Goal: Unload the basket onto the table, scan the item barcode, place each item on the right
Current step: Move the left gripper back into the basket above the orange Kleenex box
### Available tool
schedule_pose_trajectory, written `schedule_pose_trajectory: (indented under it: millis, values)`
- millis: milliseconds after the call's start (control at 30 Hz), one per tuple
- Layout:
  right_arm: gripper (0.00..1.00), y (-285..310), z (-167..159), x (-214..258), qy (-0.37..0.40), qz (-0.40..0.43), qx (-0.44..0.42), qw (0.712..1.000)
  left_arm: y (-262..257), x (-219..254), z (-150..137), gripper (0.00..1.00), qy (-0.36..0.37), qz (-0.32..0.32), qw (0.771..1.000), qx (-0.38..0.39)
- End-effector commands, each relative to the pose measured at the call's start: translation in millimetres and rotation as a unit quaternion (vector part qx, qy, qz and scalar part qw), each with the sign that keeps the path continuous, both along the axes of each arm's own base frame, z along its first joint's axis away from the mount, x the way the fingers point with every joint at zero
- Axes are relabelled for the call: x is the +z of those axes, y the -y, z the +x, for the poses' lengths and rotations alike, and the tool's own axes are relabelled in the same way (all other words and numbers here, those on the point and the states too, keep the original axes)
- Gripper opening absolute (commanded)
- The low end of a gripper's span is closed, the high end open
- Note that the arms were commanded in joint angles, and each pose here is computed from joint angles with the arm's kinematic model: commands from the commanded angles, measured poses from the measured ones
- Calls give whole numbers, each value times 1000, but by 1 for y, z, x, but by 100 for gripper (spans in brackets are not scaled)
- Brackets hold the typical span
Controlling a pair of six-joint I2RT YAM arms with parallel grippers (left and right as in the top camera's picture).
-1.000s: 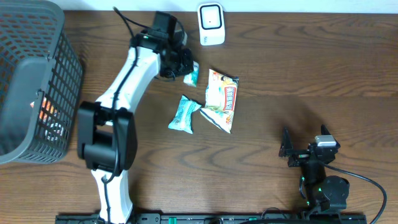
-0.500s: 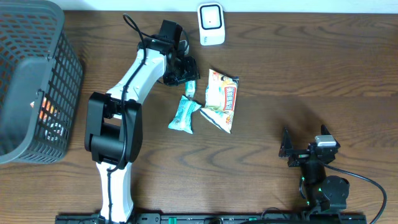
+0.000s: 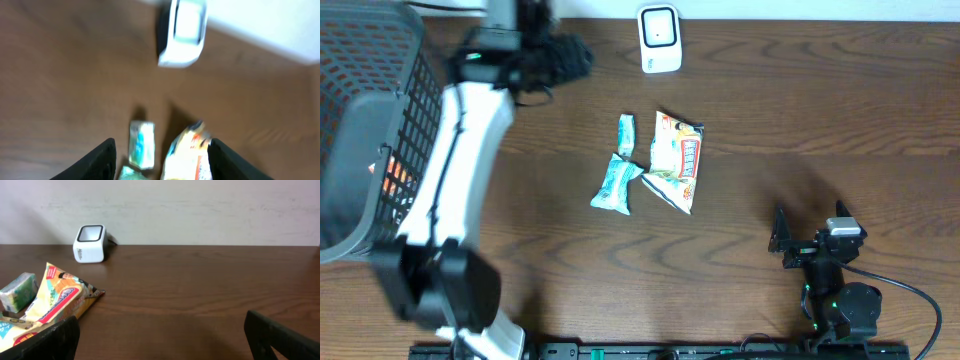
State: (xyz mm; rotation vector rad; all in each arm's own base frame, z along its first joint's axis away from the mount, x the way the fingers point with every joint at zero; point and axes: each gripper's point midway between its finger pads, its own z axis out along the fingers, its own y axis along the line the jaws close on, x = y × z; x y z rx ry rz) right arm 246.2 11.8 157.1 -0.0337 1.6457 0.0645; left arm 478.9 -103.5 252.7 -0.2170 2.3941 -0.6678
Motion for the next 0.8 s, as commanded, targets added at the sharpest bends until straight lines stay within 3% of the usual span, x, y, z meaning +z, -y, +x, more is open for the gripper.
schedule_pose_trajectory:
  millis: [0,167,267,333,367,500,767]
  values:
    - [99,3,0,0,0,5,-7,1000,-40,79,-4,58,103,-1,994,43]
    - [99,3,0,0,0,5,-6,1000,-108,162,-24,59,223,10,968,116]
    - [99,3,0,0,0,5,-7,1000,-162,191,-42,66,259,39,946,190]
    - [99,3,0,0,0,5,-6,1000,-203,197,-56,82,262,66,929,253]
    - [99,3,0,0,0,5,-6,1000,-224,196,-64,88,256,78,921,284]
    - [99,3,0,0,0,5,-6,1000,-292,170,-93,96,196,109,898,378]
    - [99,3,0,0,0,5,-7,1000,-368,96,-126,98,74,108,878,461]
